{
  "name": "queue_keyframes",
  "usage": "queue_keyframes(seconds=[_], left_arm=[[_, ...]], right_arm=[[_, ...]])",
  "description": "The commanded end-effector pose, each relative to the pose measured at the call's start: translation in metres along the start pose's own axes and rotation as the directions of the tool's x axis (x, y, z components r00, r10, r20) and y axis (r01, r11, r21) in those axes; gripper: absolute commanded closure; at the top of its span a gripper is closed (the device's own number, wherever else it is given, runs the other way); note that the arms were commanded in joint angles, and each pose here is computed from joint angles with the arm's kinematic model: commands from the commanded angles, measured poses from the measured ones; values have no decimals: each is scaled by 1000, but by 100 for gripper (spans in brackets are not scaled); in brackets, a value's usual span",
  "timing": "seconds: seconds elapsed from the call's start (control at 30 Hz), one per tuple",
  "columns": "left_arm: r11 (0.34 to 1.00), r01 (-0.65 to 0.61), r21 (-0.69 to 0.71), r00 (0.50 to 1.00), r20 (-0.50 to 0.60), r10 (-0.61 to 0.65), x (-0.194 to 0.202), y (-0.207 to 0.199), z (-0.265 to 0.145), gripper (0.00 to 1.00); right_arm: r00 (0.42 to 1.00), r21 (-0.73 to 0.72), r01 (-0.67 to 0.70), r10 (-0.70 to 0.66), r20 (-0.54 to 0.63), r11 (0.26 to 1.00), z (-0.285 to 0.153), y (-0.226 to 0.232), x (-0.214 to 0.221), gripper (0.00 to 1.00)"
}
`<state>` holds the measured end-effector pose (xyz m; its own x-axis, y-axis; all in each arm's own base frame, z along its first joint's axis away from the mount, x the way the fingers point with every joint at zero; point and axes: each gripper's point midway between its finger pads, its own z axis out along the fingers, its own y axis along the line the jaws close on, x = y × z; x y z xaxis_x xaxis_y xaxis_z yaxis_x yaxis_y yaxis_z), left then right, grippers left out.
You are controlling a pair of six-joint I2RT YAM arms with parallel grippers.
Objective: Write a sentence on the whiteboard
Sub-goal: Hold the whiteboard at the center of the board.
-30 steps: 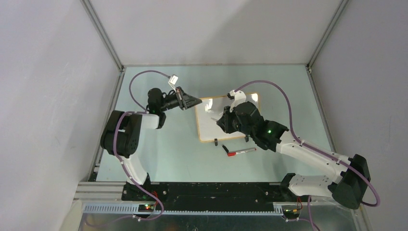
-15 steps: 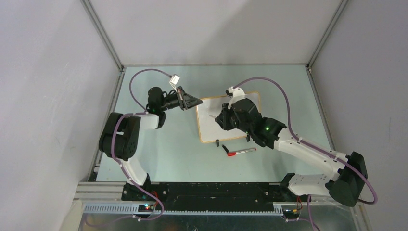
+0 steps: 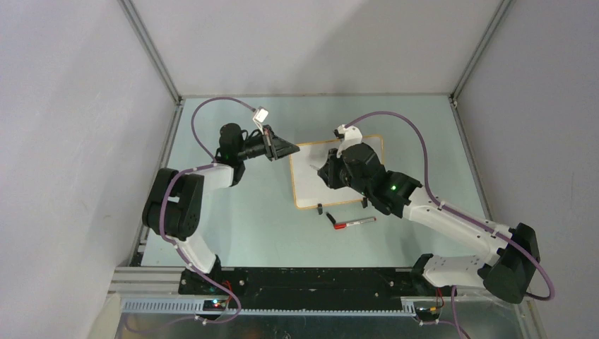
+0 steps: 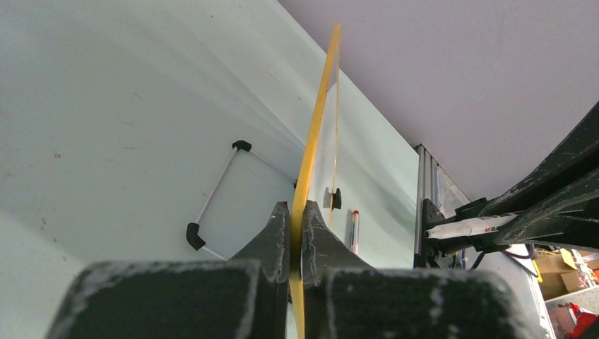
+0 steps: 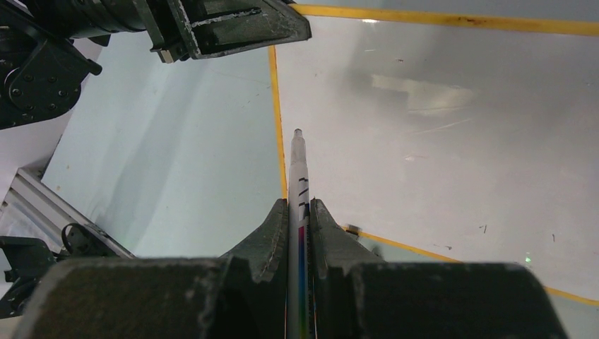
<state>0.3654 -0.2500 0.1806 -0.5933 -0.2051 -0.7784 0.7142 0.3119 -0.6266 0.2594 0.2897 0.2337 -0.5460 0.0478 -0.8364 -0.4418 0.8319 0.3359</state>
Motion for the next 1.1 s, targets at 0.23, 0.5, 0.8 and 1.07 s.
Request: queue_keyframes(seconds=[0.23, 0.5, 0.8, 1.07], left_arm=[[992, -67, -108, 997, 22, 70, -10, 13, 0, 98], [991, -70, -114, 997, 31, 74, -11, 11, 0, 97], [990, -72, -122, 996, 34, 77, -11, 11, -1, 95], [990, -78, -117, 996, 39, 83, -11, 11, 0, 96]], right_arm=[[992, 32, -75, 71, 104, 997, -25, -2, -30, 100], [995, -3, -68, 68, 77, 998, -26, 5, -25, 100], [997, -7, -32, 33, 71, 999, -22, 7, -23, 100], [997, 4, 24, -24, 72, 1000, -8, 9, -19, 100]])
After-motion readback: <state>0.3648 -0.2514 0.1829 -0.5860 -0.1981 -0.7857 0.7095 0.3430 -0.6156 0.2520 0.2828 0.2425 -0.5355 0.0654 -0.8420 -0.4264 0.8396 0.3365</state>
